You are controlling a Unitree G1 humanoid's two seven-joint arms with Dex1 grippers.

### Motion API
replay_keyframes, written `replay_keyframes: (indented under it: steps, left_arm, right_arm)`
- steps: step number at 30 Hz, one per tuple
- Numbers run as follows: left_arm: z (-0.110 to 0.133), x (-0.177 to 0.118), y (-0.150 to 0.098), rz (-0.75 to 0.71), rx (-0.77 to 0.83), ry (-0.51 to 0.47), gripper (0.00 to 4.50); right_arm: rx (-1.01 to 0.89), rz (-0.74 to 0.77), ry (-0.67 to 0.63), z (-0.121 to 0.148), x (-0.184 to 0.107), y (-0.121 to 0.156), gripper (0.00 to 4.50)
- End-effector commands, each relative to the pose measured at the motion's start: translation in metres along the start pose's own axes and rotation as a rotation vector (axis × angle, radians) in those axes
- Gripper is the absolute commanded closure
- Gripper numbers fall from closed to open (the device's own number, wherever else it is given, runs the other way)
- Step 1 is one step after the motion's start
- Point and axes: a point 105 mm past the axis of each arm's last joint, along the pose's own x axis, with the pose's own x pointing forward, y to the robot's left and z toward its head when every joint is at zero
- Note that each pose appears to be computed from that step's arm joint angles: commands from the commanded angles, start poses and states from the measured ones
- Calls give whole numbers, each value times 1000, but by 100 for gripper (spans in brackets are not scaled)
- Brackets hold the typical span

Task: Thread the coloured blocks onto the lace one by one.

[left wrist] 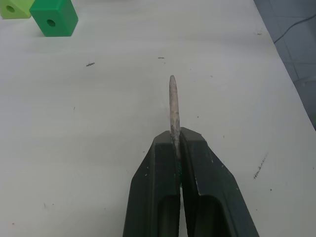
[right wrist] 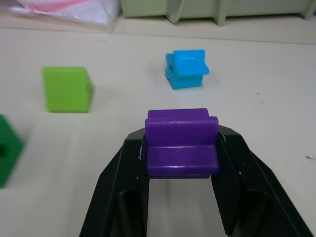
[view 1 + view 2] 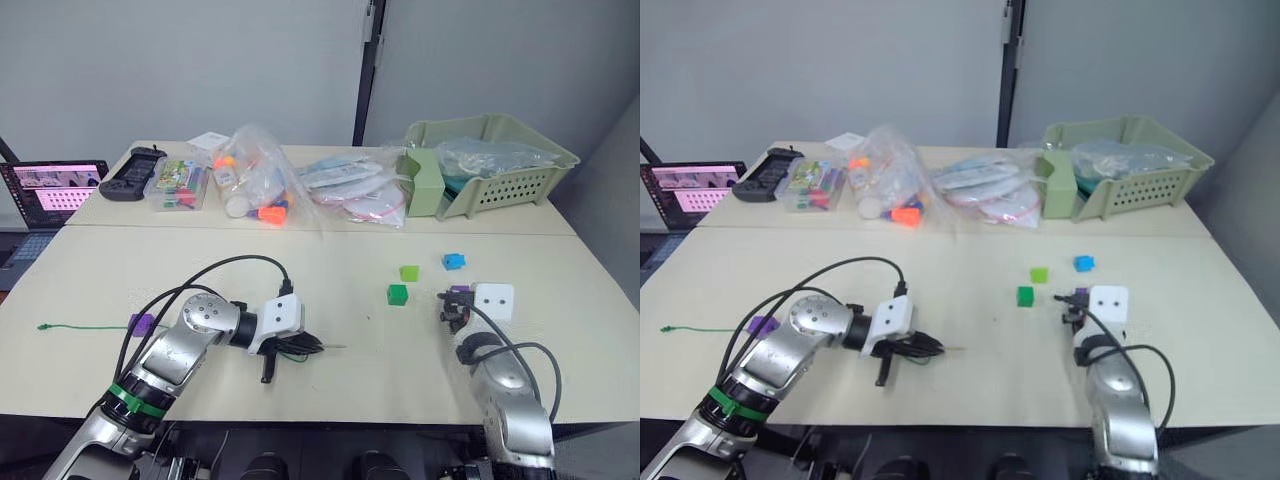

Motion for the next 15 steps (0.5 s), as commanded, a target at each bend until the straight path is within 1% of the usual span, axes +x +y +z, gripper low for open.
replay_keyframes:
  steps: [1, 2, 3, 5, 7, 9, 15]
  left_arm:
    - [5, -6, 3, 25, 21, -14, 450]
    - [5, -7, 4, 26, 21, -13, 450]
    - [5, -7, 4, 26, 21, -13, 450]
    - [5, -7, 4, 24, 22, -13, 450]
    - [5, -7, 5, 22, 24, -11, 450]
    - [5, -8, 5, 21, 25, -8, 450]
    - [2, -10, 4, 20, 26, 0, 450]
  right_arm:
    - [39, 224, -60, 33, -55, 68, 332]
    - [44, 281, -22, 30, -70, 84, 332]
    - [46, 309, 8, 26, -79, 92, 332]
    - [53, 329, 53, 21, -89, 99, 332]
    - [89, 349, 109, 12, -91, 103, 332]
    - [110, 403, 175, 0, -93, 110, 332]
    - [75, 444, 293, -28, -83, 120, 332]
